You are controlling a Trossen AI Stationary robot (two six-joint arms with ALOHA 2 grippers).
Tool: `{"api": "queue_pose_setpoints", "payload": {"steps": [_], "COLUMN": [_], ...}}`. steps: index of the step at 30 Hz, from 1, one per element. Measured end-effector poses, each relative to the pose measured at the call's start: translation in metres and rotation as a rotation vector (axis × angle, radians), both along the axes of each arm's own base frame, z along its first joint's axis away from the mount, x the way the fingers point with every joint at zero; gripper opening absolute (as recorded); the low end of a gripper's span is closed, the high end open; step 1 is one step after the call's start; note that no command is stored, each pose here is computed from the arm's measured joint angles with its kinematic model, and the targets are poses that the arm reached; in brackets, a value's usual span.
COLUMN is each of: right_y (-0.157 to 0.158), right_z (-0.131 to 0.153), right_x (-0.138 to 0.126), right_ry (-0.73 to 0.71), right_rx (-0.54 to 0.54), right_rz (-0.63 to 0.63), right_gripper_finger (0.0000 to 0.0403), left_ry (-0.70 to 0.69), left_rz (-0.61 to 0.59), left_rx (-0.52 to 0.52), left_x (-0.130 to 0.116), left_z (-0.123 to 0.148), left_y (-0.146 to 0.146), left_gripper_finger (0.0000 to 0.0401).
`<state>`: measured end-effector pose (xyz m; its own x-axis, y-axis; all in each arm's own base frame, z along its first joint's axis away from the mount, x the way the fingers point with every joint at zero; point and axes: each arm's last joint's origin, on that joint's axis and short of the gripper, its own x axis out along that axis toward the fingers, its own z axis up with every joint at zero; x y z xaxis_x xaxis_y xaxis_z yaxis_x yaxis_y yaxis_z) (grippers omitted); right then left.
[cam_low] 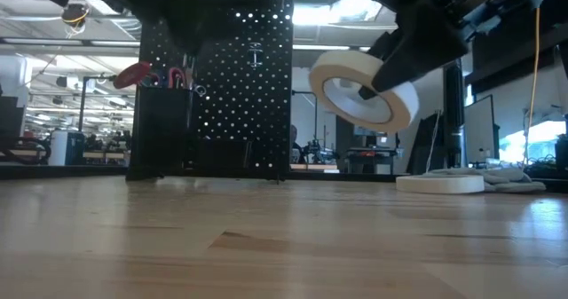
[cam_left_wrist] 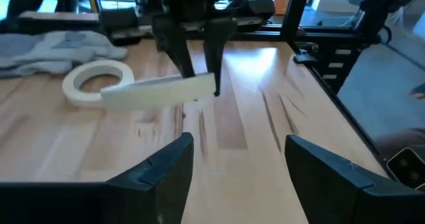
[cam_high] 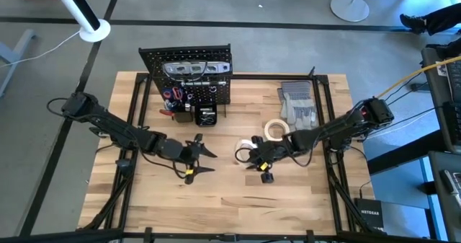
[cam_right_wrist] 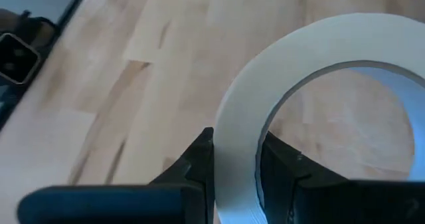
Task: Hang tools onto peg board
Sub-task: Put the white masking tape on the peg board
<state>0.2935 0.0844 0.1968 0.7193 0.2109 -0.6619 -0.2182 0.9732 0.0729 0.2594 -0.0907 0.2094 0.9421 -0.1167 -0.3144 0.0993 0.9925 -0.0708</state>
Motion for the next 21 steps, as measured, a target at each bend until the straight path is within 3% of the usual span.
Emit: {"api": "queue_pose_setpoints", "payload": {"steps": [5,8,12,21], "right_y": [0.009,0.013,0.015,0.002], "right_z": [0.001,-0.001,-0.011,-0.019], "right_x": [0.003,0.011,0.015,0.034], "right_ry": [-0.053,-0.108,-0.071,-0.192], "right_rx": [0.026,0.083,0.111,0.148], "right_rz": [0.038,0.103,0.110,0.213], "right_gripper_finger": [0.0079,0.0079,0.0079,0.0079], "left_ry": [-0.023,-0.046,-0.078,-0.038], "left_rz": [-0.042,-0.075,-0.064,-0.077], "left_rx": [0.112,0.236,0.388,0.507], "left_x": [0.000,0.000,0.002,0.005], "left_z": [0.006,0.009,0.014,0.009], "left_y": [-0.009,-0.012,-0.012,-0.004], "left_gripper_finger": [0.0218,0.0210,0.0200,0.0194]}}
